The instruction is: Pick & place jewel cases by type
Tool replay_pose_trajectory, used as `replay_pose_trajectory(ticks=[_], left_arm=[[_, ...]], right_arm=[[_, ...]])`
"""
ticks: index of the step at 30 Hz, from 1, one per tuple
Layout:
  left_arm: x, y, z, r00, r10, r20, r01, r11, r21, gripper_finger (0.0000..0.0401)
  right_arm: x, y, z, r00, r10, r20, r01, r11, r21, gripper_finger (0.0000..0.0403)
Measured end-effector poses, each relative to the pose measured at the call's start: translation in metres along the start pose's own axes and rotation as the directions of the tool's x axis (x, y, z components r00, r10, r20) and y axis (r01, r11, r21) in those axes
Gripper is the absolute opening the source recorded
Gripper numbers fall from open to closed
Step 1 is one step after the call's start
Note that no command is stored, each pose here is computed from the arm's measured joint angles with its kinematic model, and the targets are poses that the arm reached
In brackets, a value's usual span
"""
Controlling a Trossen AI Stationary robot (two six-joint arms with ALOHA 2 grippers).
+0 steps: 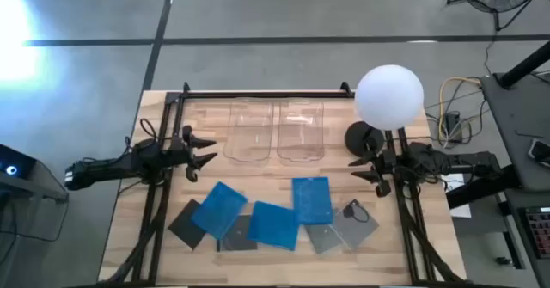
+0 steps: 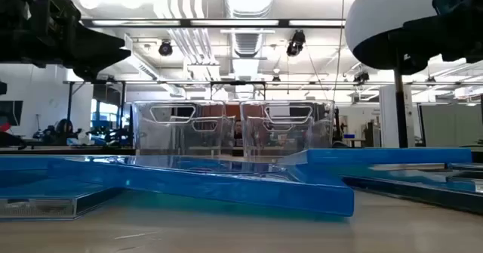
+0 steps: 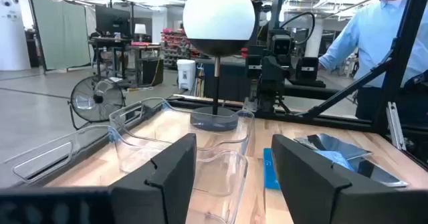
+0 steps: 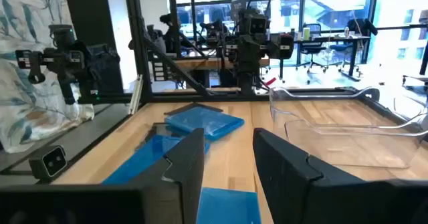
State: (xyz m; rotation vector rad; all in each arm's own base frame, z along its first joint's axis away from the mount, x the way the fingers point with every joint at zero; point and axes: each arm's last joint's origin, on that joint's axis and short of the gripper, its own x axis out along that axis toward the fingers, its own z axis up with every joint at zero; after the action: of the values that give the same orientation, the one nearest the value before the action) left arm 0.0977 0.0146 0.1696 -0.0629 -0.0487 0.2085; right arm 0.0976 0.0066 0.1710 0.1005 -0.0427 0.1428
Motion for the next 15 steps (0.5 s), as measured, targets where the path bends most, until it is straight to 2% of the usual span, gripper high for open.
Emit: replay_pose_trajectory(ticks=[15], left_arm=[[0.0, 0.0, 0.0, 1.0, 0.0, 0.0, 0.0, 1.0, 0.0, 0.0179]], right_arm=[[0.0, 0.0, -0.0001, 1.0, 0.0, 0.0, 0.0, 1.0, 0.0, 0.0125]])
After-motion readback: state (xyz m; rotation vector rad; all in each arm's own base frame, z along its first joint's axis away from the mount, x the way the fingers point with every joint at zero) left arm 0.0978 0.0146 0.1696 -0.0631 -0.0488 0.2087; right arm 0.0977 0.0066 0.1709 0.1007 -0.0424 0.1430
